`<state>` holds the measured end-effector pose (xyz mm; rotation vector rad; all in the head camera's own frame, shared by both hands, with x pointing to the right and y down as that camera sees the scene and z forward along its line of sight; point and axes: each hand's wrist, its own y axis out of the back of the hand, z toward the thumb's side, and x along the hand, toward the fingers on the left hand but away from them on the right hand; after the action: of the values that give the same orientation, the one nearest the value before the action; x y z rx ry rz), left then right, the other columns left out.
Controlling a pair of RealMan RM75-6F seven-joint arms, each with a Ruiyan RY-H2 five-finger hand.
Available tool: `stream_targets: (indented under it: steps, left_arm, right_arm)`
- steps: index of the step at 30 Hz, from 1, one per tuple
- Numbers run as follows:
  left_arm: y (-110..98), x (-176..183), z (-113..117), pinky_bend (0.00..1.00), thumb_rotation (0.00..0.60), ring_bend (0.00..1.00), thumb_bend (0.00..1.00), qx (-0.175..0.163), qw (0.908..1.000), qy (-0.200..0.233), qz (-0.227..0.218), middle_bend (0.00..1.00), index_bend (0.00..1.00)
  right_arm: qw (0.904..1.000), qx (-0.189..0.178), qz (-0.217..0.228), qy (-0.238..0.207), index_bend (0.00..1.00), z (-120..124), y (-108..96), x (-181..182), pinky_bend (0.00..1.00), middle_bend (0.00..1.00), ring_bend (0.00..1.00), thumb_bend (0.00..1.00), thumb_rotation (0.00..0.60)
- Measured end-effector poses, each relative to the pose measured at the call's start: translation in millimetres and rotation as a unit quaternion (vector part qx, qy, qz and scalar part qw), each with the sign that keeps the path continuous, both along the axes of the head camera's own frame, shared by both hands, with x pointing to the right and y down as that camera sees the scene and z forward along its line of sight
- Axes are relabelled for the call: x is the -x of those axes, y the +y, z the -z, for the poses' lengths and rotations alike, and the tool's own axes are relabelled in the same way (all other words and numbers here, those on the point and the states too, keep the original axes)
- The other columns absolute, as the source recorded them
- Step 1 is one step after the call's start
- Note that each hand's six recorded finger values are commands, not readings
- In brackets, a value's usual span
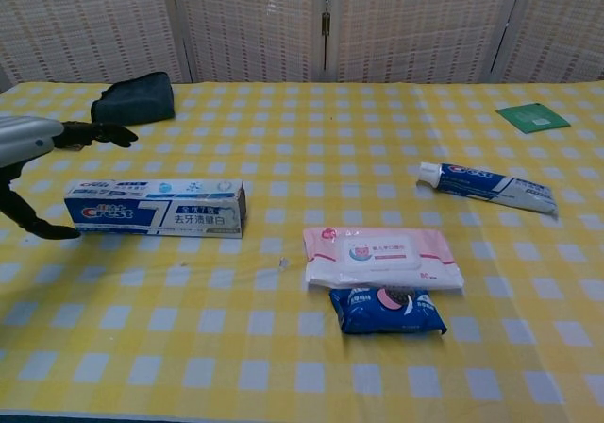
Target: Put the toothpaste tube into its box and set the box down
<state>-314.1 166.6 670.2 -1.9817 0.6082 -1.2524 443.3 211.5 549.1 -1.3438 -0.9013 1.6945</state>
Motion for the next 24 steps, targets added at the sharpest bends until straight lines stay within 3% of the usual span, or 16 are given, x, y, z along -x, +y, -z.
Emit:
stream_targets:
  steps: [15,24]
  left_arm:
    - [-24,-30,-50,0.19,0.6,0.15,0.19,0.038,0.9989,-0.018,-0.022,0.2,0.18]
    - [-30,-31,-71,0.25,0.6,0.23,0.2,0.048,0.998,-0.032,-0.028,0.28,0.32]
  right_arm:
    - [0.9998,0.007,-0.011,0.014,0.0,-5,-2,-7,0.0,0.0,0.0,0.35,0.6]
    - [0.9997,0.013,-0.019,0.013,0.0,-6,-3,-10,0.0,0.0,0.0,0.35,0.6]
